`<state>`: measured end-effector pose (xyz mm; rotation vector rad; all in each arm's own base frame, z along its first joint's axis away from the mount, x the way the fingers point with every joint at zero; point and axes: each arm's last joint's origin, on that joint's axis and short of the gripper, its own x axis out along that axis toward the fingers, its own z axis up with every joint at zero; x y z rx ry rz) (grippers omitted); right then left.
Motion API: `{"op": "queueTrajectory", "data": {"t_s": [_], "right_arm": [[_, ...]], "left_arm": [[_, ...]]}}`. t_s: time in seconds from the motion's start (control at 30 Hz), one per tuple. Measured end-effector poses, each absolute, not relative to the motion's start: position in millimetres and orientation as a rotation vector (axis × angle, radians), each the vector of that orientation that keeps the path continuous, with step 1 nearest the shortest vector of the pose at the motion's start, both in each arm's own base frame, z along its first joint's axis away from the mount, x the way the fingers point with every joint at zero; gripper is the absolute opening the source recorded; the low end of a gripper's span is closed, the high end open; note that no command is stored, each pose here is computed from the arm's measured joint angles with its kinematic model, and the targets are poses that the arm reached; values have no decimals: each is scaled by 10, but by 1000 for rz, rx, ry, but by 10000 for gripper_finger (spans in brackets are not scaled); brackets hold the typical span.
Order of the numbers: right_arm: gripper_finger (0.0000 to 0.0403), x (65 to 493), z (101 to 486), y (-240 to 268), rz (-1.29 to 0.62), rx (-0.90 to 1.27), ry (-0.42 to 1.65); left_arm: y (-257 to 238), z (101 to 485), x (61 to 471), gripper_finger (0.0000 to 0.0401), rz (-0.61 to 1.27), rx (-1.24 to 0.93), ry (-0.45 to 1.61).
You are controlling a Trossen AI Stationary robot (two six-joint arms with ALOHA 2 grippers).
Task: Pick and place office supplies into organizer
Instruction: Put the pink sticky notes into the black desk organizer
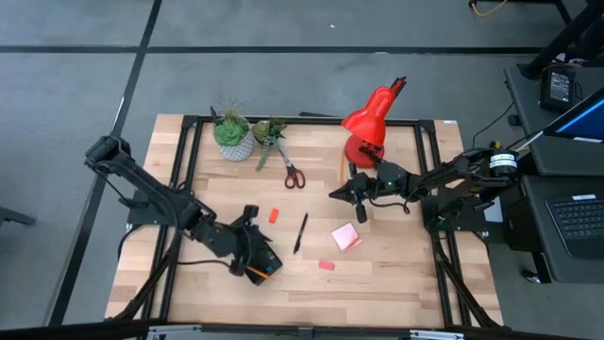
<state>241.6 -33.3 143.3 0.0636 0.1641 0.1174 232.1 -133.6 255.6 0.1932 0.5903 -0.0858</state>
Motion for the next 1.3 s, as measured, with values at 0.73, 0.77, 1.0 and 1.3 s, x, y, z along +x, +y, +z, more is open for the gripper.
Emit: {"op": "queueTrajectory", "data": {"t_s": [0.73,0.77,1.0,1.3], "right_arm": [[9,2425,1455,-258,196,-26,134],[9,2426,1455,-255,197,-26,134],[9,2428,1454,-225,209,-36,134],[8,2429,1438,-188,237,-52,148]], "left_arm": [[-430,2543,2656,32,76,127,651],[-402,2544,2660,22,95,126,651],[-198,2540,2680,2,191,49,655],[-121,2535,2683,1,201,77,666]]}}
